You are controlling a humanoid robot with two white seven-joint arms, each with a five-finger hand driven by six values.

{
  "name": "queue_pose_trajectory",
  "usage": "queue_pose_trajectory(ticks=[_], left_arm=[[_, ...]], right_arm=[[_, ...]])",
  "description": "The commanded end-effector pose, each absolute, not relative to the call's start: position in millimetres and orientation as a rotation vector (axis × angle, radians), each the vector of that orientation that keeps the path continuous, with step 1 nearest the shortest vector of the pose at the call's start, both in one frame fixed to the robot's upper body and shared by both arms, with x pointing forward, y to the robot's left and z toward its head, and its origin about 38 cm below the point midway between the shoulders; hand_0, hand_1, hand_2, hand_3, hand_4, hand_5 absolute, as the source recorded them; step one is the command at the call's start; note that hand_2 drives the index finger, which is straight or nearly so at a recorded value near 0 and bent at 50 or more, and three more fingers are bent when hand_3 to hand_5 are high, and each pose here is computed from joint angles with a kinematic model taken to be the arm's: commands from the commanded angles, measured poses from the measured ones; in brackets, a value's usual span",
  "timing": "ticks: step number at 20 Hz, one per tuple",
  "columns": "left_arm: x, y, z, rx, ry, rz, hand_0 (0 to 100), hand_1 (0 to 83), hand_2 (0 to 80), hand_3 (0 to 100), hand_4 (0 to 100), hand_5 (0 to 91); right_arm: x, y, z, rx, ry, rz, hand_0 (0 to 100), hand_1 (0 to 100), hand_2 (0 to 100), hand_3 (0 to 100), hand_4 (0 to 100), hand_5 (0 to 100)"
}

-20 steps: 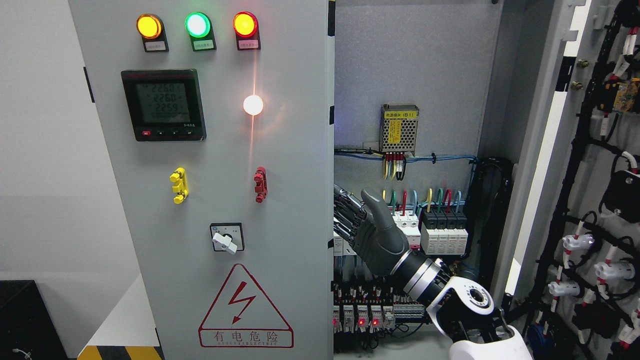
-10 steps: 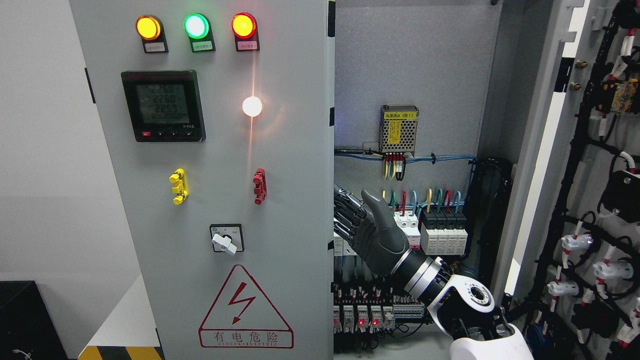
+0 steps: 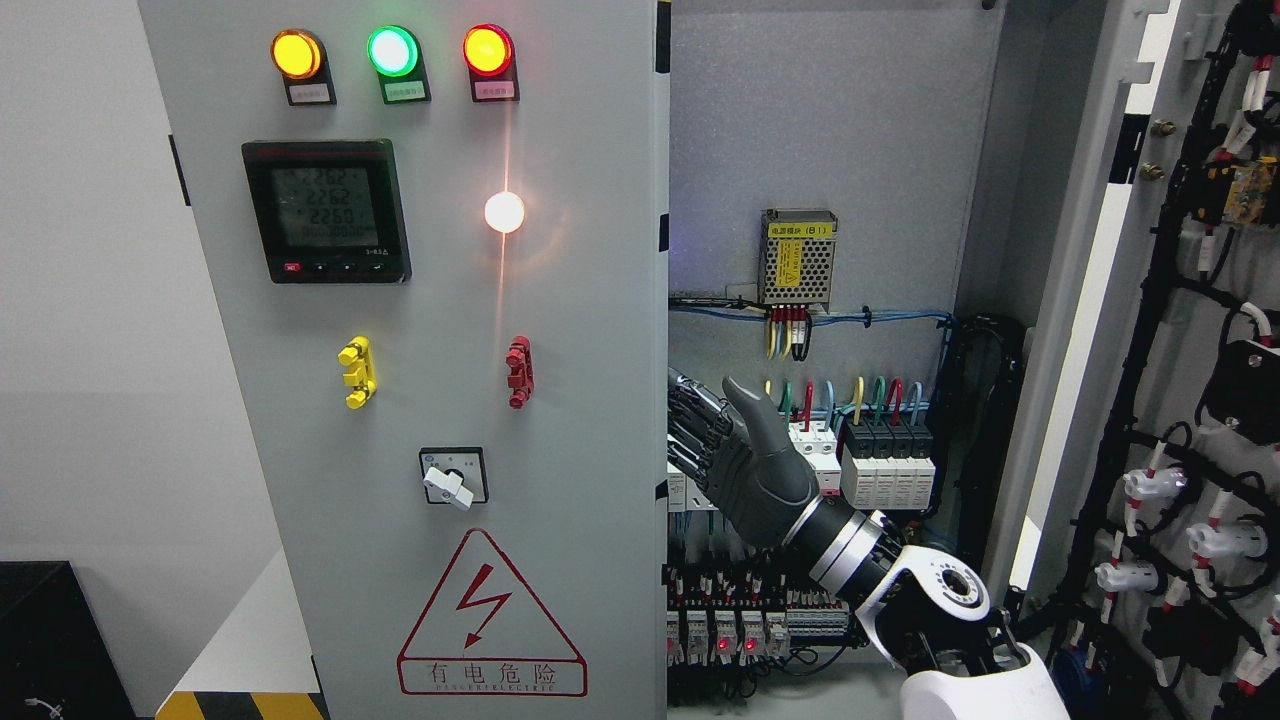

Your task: Open door with both hands

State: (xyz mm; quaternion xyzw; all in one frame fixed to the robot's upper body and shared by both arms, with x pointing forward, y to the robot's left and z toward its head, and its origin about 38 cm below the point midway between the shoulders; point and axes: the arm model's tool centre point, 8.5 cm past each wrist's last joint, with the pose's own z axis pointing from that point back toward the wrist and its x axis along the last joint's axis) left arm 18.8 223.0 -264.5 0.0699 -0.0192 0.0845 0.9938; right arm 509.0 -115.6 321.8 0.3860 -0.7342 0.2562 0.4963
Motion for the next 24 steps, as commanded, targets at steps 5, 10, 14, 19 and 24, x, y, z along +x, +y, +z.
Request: queue_pose_trajectory(ticks=[5, 10, 14, 19, 24], left_arm=[[2.0, 223.2, -264.8, 0.144, -0.02, 0.154, 0, 0.0, 0.0, 0, 0, 0.0], [2.0, 223.2, -264.8, 0.144, -0.02, 0.154, 0, 0.0, 0.0, 0, 0, 0.0], [2.0, 223.2, -264.8, 0.144, -0.02, 0.154, 0, 0.0, 0.0, 0, 0, 0.0], [2.0, 223.2, -264.8, 0.144, -0.02, 0.154, 0, 0.0, 0.0, 0, 0, 0.0], [2.0, 223.2, -264.8, 0.144, -0.02, 0.154, 0, 0.0, 0.0, 0, 0, 0.0]], right_arm=[[509.5, -114.4, 321.5, 0.927, -1.762, 0.663, 19, 0, 0, 0, 0, 0], [509.7, -115.6, 322.1, 0.924, -1.763, 0.666, 19, 0, 0, 0, 0, 0], [510.0, -116.2, 321.6, 0.923, -1.761, 0.667, 19, 0, 0, 0, 0, 0], [509.6, -116.2, 322.3, 0.921, -1.763, 0.669, 19, 0, 0, 0, 0, 0], [510.1, -118.6, 322.3, 0.916, -1.764, 0.668, 19, 0, 0, 0, 0, 0]])
